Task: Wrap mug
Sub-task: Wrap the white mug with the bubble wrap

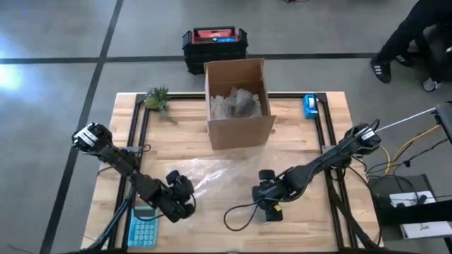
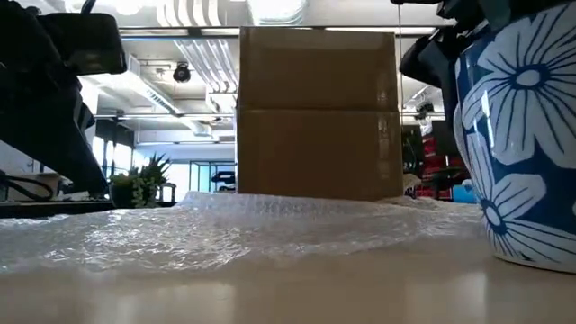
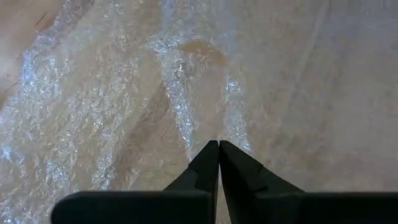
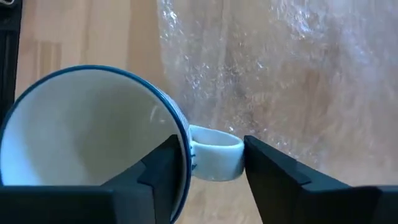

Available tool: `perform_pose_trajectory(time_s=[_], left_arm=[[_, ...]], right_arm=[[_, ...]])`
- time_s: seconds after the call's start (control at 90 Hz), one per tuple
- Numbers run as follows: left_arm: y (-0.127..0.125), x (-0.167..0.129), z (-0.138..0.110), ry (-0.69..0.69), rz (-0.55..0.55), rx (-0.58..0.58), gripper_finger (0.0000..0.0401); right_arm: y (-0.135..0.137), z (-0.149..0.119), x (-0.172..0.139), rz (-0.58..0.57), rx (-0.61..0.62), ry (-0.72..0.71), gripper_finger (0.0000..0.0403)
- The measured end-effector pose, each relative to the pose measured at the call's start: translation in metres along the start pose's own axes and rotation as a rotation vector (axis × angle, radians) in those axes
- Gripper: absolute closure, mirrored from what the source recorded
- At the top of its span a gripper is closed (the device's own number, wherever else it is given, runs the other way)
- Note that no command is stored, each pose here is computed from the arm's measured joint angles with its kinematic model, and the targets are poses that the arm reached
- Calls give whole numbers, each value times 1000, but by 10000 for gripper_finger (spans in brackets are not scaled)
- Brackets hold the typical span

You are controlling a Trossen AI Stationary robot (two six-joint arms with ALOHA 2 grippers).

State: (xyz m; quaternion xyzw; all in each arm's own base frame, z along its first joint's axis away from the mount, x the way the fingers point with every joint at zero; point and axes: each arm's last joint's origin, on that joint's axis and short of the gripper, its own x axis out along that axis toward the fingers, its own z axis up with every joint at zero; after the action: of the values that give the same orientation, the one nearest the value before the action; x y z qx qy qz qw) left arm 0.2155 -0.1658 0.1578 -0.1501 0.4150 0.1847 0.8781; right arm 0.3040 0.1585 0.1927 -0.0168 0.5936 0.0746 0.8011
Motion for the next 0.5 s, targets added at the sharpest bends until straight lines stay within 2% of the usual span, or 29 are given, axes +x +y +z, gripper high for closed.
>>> perform_pose_trajectory(time_s=[0.133,0.389,0.5], left_arm=[[0,0,0,-1,-2,-1,401],[-2,0,1,-9,-17,13,401],[-3,0,2,-18,-31,22,401]], right_arm=[[0,1,-1,-6,-60,-8,254],[3,11,-12,-29,-234,-55,226],[3,12,-12,-29,-261,-59,220]])
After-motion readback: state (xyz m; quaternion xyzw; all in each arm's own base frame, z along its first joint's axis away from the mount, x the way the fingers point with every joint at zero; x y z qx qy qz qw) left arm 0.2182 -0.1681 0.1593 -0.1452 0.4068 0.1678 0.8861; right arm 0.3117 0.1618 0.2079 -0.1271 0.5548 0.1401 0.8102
